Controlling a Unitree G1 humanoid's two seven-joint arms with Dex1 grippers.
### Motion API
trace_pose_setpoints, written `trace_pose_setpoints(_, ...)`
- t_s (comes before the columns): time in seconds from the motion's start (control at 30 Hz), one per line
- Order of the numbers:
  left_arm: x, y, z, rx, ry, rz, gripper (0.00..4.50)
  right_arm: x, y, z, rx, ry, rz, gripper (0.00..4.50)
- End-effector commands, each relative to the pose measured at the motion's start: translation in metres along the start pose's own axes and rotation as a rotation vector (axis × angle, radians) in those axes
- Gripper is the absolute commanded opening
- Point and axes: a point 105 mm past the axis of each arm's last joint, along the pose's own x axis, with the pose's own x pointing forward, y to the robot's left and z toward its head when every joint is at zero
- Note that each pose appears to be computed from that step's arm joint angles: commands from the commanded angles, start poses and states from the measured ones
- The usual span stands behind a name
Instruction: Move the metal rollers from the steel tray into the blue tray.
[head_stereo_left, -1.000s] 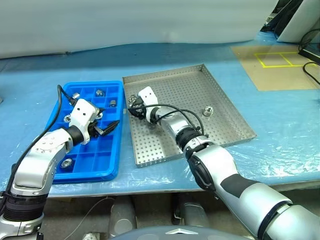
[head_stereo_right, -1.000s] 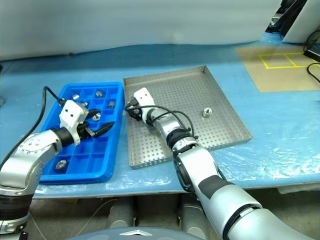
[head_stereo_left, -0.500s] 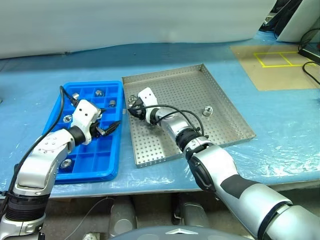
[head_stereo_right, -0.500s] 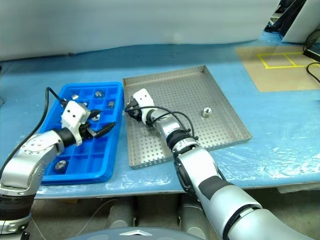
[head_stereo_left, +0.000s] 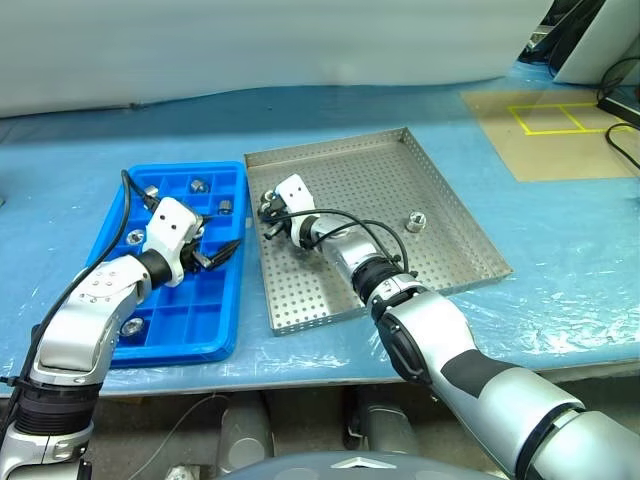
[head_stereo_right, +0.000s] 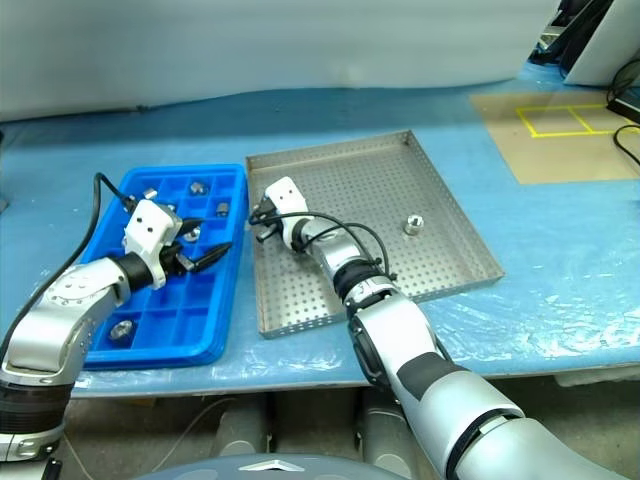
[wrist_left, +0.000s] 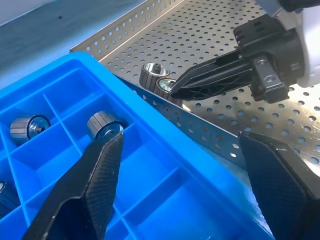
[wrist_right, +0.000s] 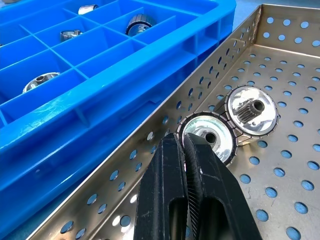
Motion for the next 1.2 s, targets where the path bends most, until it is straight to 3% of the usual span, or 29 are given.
trace_pose_setpoints(0.03,0.000,0.002,0.011,0.038,-0.039,0.008,3.88,0.015,0.050,0.003,0.064,-0.060,0.105,0.02)
trace_pose_setpoints(0.27,0.003,0.002,0.015,0.041,-0.050,0.010,3.88,0.007,0.034,0.010,-0.002,-0.080,0.122,0.02)
trace_pose_setpoints(0.57,0.005,0.001,0.014,0.035,-0.055,0.002,3.88,-0.056,-0.020,-0.005,-0.148,-0.019,0.188,0.02)
trace_pose_setpoints(0.77,0.015,-0.003,0.015,0.029,-0.069,-0.023,3.88,-0.095,-0.020,-0.005,-0.163,-0.001,0.230,0.02)
trace_pose_setpoints(0.93,0.022,-0.004,0.017,0.032,-0.079,-0.036,3.88,-0.101,-0.019,0.011,-0.086,-0.078,0.209,0.02)
trace_pose_setpoints(1.07,0.024,-0.003,0.019,0.036,-0.084,-0.041,3.88,-0.091,-0.021,0.028,-0.092,-0.152,0.149,1.24)
trace_pose_setpoints(1.2,0.025,-0.002,0.019,0.041,-0.085,-0.044,3.88,-0.072,-0.016,0.021,-0.085,-0.102,0.135,2.65)
